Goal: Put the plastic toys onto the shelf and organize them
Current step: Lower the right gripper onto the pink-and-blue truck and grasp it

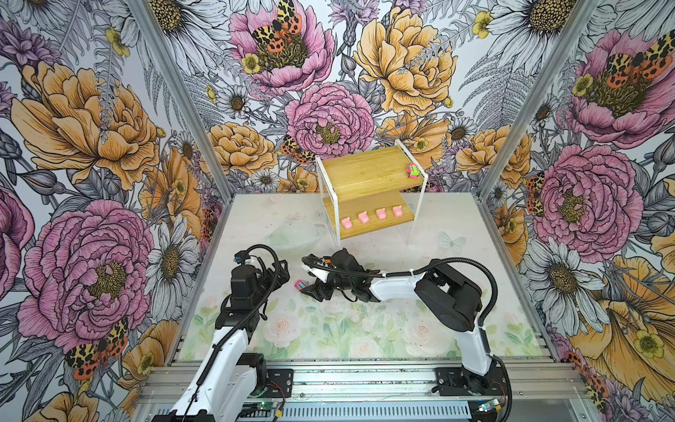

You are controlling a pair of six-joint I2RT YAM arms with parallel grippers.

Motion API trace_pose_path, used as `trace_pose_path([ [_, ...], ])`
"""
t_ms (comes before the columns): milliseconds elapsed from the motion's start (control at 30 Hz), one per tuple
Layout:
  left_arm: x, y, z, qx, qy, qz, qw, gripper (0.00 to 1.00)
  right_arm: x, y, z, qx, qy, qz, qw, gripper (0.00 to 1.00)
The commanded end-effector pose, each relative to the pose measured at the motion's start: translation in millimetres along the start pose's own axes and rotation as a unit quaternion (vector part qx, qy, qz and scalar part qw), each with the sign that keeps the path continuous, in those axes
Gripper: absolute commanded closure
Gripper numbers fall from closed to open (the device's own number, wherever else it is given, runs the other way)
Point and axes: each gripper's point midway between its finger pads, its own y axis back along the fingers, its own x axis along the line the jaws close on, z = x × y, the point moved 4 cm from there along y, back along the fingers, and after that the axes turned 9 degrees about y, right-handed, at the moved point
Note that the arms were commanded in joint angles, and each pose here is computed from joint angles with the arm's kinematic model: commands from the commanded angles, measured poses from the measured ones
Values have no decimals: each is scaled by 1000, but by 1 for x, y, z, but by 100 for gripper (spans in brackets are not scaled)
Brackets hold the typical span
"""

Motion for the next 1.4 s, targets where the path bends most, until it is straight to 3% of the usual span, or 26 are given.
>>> trace_pose_path([
  [0, 5, 1, -3, 7, 2, 2, 1000, 1, 4, -13, 6, -11, -6, 6, 1000, 30],
  [800, 8, 2, -2, 7, -4, 7, 1000, 1, -6, -45, -18, 18, -31, -14, 999, 32],
  [1233, 11, 0, -2, 7, -7, 11, 1000, 1, -10, -49, -16, 17, -32, -19, 999, 48],
  [1367, 12, 0, -3, 8, -6, 12, 1000, 1, -10, -51, -17, 19, -34, -15, 999, 60],
])
